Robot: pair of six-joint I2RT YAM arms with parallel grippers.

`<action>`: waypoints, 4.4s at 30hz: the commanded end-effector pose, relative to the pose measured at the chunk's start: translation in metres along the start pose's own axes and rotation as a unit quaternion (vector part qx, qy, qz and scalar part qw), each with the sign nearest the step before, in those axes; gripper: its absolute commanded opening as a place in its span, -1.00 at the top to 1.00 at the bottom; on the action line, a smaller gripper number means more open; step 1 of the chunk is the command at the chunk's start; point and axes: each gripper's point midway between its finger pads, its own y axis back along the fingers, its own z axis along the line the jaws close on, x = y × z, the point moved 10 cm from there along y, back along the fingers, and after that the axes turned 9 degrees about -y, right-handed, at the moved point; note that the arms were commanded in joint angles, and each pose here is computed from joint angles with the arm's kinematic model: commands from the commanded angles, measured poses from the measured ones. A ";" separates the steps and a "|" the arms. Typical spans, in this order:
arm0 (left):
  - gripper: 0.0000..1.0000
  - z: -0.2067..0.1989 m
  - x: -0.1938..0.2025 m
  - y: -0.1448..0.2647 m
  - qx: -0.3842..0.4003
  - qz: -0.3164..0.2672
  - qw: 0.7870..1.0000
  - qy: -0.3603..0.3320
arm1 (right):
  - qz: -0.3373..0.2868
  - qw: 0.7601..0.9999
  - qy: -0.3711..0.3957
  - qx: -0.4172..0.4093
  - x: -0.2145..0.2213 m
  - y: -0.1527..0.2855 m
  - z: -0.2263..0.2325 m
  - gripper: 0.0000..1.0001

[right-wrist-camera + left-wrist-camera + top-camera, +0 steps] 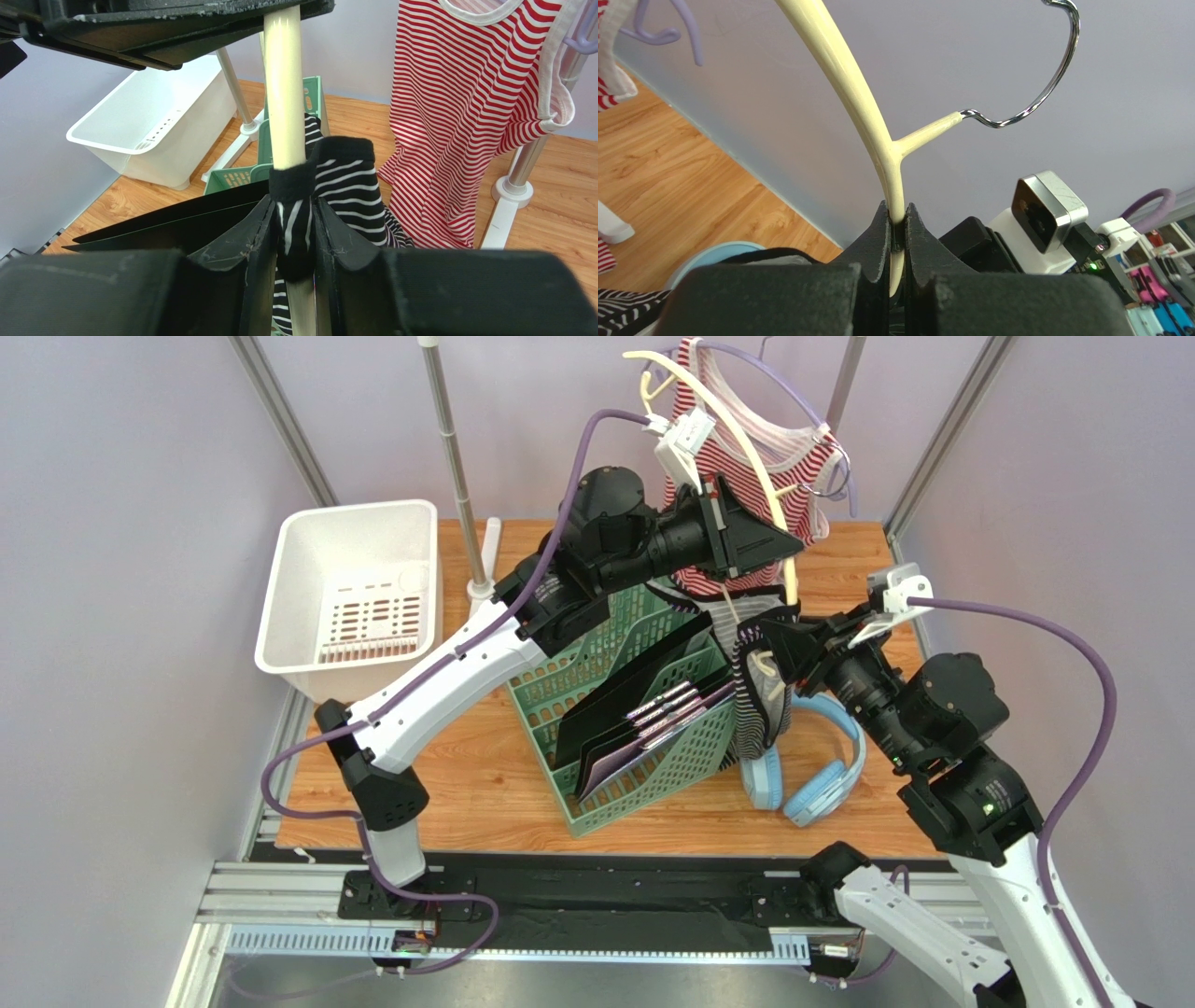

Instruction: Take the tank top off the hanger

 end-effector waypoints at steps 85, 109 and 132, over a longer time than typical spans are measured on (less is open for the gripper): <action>-0.26 0.019 0.025 0.078 -0.012 0.063 0.961 -0.268 | -0.077 0.994 0.081 0.015 -0.092 -0.027 0.022 1.00; 0.90 0.027 0.069 0.032 0.063 0.131 0.960 -0.238 | -0.100 0.992 0.061 0.045 -0.094 -0.029 0.019 1.00; 1.00 0.012 0.101 0.026 0.054 0.134 0.972 -0.188 | -0.199 0.975 -0.002 0.098 -0.130 -0.016 0.021 1.00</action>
